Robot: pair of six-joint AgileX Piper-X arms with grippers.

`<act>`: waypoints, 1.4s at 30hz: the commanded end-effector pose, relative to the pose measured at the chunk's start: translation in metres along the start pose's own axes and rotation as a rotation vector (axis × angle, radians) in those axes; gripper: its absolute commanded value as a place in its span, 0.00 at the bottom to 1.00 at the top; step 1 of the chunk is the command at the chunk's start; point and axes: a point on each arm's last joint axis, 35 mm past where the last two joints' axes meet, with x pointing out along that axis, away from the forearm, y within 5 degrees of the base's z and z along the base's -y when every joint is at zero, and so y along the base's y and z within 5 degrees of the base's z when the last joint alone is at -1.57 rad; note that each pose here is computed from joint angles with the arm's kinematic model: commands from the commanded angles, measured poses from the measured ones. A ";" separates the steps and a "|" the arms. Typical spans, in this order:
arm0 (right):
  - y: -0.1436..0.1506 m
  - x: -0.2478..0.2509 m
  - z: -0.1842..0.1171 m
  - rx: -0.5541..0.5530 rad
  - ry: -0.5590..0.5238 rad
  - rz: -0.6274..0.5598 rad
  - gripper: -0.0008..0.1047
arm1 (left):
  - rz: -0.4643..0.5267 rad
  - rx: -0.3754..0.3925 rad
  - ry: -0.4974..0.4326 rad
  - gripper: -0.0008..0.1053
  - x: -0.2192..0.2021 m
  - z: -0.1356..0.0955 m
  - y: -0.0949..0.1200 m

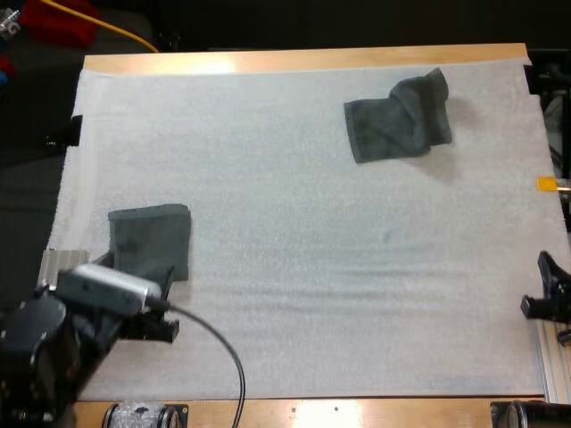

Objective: Pick towel from pile, fold and stack

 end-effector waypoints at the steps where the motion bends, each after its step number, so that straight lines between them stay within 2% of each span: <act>1: 0.002 -0.008 -0.001 -0.002 -0.028 0.000 0.52 | -0.004 -0.002 -0.019 0.67 -0.008 -0.003 -0.002; 8: 0.010 -0.035 -0.008 0.017 -0.148 0.021 0.52 | -0.007 0.009 -0.077 0.67 -0.034 -0.023 -0.005; 13: 0.016 -0.053 -0.015 0.016 -0.220 0.004 0.52 | -0.026 0.014 -0.101 0.67 -0.047 -0.049 -0.007; 22: 0.026 -0.074 -0.034 0.026 -0.270 -0.010 0.52 | -0.048 0.022 -0.133 0.67 -0.064 -0.093 -0.009; 26: 0.030 -0.074 -0.044 0.056 -0.287 -0.011 0.52 | -0.046 0.015 -0.097 0.67 -0.064 -0.097 -0.009; 31: 0.031 -0.058 -0.054 0.100 -0.238 0.008 0.52 | -0.042 -0.001 -0.021 0.67 -0.063 -0.106 -0.008; 34: 0.031 -0.056 -0.053 0.096 -0.245 0.004 0.52 | -0.034 -0.007 0.019 0.67 -0.064 -0.110 -0.008; 38: 0.029 -0.051 -0.051 0.098 -0.275 -0.004 0.52 | -0.035 0.011 0.021 0.67 -0.059 -0.110 -0.007; 42: 0.029 -0.042 -0.053 0.113 -0.274 -0.001 0.52 | -0.036 0.020 -0.020 0.67 -0.047 -0.106 -0.005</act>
